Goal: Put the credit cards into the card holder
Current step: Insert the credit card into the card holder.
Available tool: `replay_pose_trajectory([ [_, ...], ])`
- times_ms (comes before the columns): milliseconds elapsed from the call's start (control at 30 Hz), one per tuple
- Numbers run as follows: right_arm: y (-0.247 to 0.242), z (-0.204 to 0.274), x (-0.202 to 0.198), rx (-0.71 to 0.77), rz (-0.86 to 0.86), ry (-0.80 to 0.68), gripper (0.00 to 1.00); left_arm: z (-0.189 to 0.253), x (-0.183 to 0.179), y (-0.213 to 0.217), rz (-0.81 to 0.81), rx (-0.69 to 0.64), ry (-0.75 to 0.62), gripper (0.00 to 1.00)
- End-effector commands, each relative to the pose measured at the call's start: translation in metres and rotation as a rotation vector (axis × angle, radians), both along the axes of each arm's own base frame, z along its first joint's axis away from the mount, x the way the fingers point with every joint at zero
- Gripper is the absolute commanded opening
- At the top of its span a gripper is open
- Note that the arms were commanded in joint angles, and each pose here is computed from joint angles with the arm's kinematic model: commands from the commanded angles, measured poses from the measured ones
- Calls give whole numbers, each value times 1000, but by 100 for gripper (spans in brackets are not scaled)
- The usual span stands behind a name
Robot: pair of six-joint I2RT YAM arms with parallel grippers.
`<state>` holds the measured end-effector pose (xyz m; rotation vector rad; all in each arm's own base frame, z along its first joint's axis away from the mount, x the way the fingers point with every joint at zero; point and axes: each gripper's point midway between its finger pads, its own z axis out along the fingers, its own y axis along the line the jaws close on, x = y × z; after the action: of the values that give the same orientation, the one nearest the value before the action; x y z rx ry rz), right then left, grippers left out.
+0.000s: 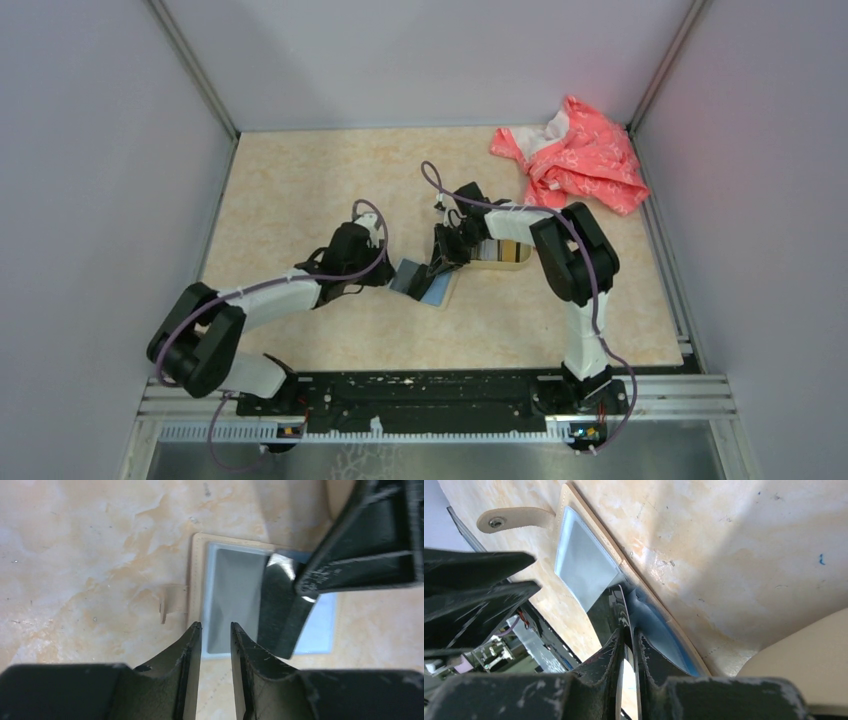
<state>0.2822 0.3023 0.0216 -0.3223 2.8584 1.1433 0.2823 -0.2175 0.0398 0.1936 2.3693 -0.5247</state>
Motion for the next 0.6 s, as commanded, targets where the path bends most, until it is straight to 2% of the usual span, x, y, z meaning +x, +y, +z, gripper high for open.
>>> replay_pose_trajectory([
  [0, -29, -36, 5, -181, -25, -60, 12, 46, 1, -15, -67, -135, -144, 35],
  [200, -29, -35, 7, -189, -7, -68, 14, 66, -9, -31, -149, -237, -186, 37],
  [400, -37, -40, 6, -236, -4, -64, 15, 49, -3, -44, -172, -234, -135, 29],
  [567, -43, -46, 3, -279, 10, -38, 15, 32, 0, -45, -165, -205, -102, 27],
])
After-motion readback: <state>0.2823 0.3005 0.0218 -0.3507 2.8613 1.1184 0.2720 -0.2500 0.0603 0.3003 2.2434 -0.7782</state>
